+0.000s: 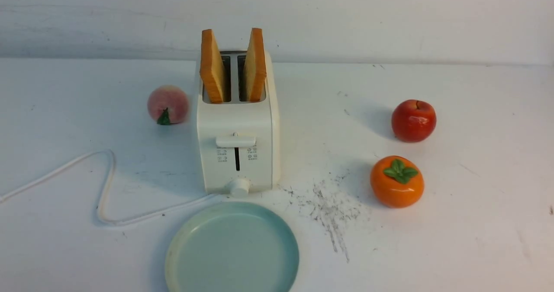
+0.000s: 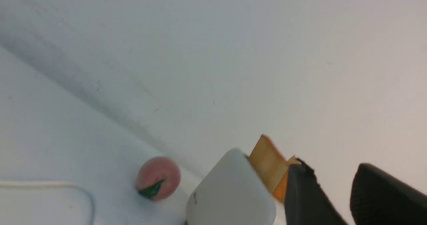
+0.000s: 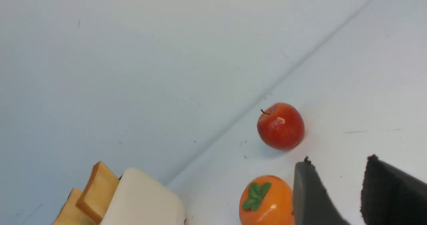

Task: Take toasted bread from bread machine on white table place on plate.
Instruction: 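Reach for a toast slice standing in the toaster with the left gripper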

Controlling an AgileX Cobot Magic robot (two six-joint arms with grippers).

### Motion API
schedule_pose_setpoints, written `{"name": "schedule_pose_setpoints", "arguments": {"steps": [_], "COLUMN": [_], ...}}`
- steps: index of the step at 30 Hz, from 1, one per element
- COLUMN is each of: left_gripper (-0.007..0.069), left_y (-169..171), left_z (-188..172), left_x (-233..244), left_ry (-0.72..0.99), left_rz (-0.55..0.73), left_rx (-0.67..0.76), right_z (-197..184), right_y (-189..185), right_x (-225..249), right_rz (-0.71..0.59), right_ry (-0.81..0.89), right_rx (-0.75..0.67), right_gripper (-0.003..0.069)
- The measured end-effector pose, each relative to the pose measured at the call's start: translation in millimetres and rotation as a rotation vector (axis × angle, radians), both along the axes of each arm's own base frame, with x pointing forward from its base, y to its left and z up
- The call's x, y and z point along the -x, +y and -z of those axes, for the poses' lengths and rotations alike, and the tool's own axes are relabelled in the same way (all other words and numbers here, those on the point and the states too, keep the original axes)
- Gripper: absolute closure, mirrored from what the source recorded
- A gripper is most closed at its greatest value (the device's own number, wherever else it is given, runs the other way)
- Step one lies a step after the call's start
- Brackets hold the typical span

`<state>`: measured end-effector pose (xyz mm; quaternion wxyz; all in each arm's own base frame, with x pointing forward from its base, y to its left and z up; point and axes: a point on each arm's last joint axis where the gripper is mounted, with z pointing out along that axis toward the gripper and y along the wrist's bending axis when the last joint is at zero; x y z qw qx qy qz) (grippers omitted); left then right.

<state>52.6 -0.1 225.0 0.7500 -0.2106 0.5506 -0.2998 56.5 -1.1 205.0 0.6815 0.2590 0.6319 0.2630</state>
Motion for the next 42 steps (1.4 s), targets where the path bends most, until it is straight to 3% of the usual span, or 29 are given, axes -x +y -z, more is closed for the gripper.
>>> {"name": "schedule_pose_setpoints", "arguments": {"steps": [1, 2, 3, 5, 10, 14, 17, 20, 21, 23, 24, 28, 35, 42], "left_gripper": [0.0448, 0.0524, 0.0534, 0.0638, 0.0639, 0.0639, 0.0639, 0.0639, 0.0639, 0.0639, 0.0639, 0.0639, 0.0639, 0.0639], "left_y": [0.1, 0.4, 0.4, 0.6, 0.5, -0.2, -1.6, -3.2, -3.4, -5.2, -6.0, -16.8, -40.6, -46.8], "left_z": [-0.3, -2.8, -2.8, -7.9, -54.2, -100.6, -139.2, -163.6, -161.1, -166.4, -167.5, -165.5, -180.1, -176.8], "left_x": [0.1, 0.9, 0.9, 2.3, 15.0, 20.1, 11.1, -18.2, -21.6, -52.1, -62.3, -108.0, -178.1, -246.2], "left_ry": [-0.004, -0.032, -0.032, -0.06, -0.167, -0.166, -0.012, 0.289, 0.319, 0.575, 0.634, 0.871, 0.832, 0.848], "left_rz": [0.0, -0.002, -0.002, -0.003, 0.0, 0.003, 0.008, 0.017, 0.018, 0.035, 0.044, 0.181, 0.448, 0.504], "left_rx": [0.001, 0.007, 0.007, 0.011, 0.005, -0.014, -0.042, -0.081, -0.085, -0.159, -0.179, -0.255, -0.345, -0.371], "right_z": [-0.5, 0.4, 0.4, 1.1, -5.7, -41.9, -92.3, -131.4, -134.2, -145.6, -148.1, -140.3, -125.8, -127.1], "right_y": [-0.2, 0.2, 0.2, 0.6, -1.9, 0.7, 9.2, 17.6, 18.6, 24.5, 25.2, 30.6, 38.6, 39.8], "right_x": [0.0, 0.0, 0.0, -0.1, 0.7, 8.3, 20.7, 17.7, 16.0, 1.7, -0.3, -24.1, -37.5, -39.1], "right_rz": [0.003, 0.001, 0.002, 0.0, 0.021, -0.008, -0.08, -0.185, -0.201, -0.317, -0.334, -0.487, -0.622, -0.625], "right_ry": [-0.005, 0.005, 0.005, 0.014, -0.044, -0.117, -0.104, 0.087, 0.119, 0.328, 0.351, 0.574, 0.646, 0.614], "right_rx": [0.0, 0.051, 0.058, 0.105, -0.007, -0.015, 0.086, 0.245, 0.263, 0.357, 0.376, 0.436, 0.421, 0.412], "right_gripper": [0.0419, 0.0419, 0.0419, 0.0419, 0.042, 0.0449, 0.0527, 0.0639, 0.065, 0.0677, 0.0677, 0.0677, 0.0676, 0.0673]}}
